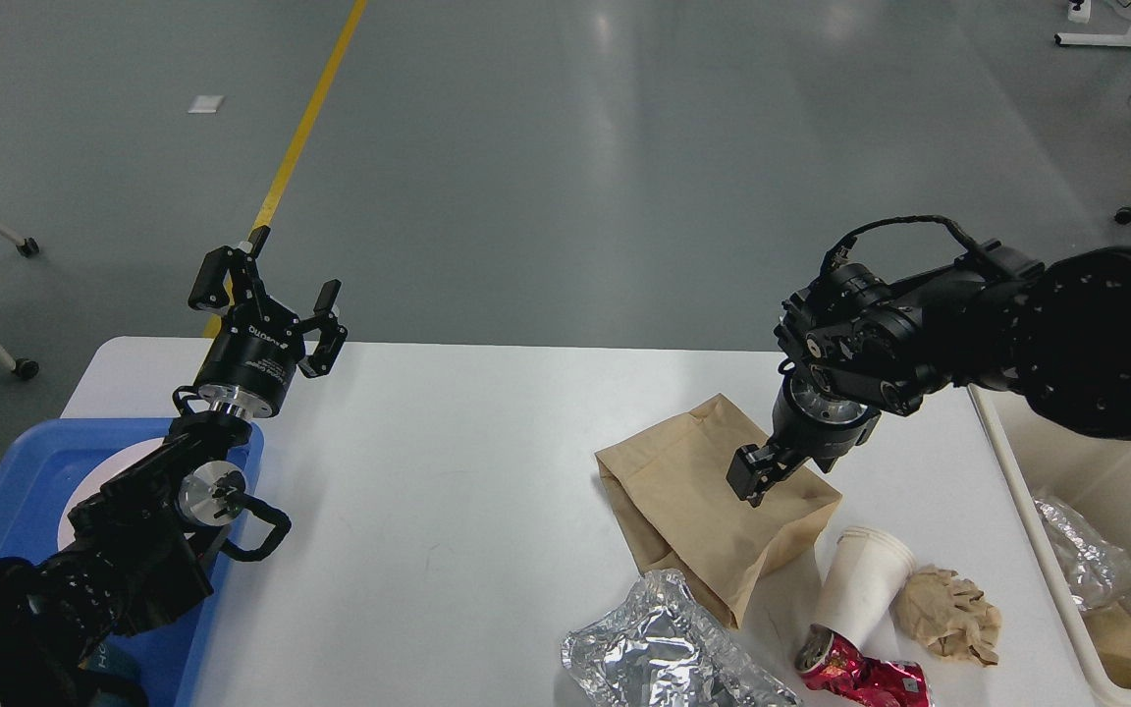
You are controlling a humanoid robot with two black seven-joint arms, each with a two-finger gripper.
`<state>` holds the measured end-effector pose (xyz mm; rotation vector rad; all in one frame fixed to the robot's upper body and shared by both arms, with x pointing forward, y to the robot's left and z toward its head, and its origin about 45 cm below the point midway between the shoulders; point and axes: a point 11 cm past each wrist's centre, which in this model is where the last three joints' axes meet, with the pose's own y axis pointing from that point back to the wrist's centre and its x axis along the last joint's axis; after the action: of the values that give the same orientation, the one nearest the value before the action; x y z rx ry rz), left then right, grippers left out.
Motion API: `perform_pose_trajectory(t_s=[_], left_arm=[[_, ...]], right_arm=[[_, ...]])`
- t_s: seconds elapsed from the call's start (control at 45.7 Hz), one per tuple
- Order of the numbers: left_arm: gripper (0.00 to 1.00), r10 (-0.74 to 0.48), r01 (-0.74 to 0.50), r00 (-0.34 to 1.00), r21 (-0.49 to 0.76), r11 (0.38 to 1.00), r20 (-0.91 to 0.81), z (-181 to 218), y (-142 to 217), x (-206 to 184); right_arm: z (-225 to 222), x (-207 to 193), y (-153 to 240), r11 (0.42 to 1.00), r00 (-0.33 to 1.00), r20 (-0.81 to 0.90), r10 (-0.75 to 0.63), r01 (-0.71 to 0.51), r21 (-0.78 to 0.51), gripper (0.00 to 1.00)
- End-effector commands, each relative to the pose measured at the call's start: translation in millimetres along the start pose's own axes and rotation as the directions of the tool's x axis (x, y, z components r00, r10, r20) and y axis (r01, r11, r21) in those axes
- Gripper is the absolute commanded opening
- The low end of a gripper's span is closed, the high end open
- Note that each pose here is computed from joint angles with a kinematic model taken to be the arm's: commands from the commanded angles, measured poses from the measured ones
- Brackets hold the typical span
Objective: Tidy desktop
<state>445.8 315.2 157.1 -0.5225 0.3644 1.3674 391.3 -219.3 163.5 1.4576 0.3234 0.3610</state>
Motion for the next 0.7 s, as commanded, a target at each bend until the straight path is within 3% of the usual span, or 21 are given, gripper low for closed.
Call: perform_pose_trajectory(t_s=[0.0,0.481,0.678], left_arm=[[0.97,-0.001,0.001,1.000,0.000,1.000,-0.001,0,0,0],[0.97,-0.001,0.001,1.000,-0.001,1.000,0.000,1,0,0],[0.97,-0.001,0.001,1.000,0.001,1.000,0.001,0,0,0]], right_arm=[[0,3,-1,1.000,1.000,-0.002,0.013,-0.013,-0.012,0.91],[-7,9,-15,0.999,0.999,0.001,0.043,-0.043,-0.001,0.91],[-22,18,-22,0.988,0.990,0.065,0.128,-0.133,0.073,0.91]])
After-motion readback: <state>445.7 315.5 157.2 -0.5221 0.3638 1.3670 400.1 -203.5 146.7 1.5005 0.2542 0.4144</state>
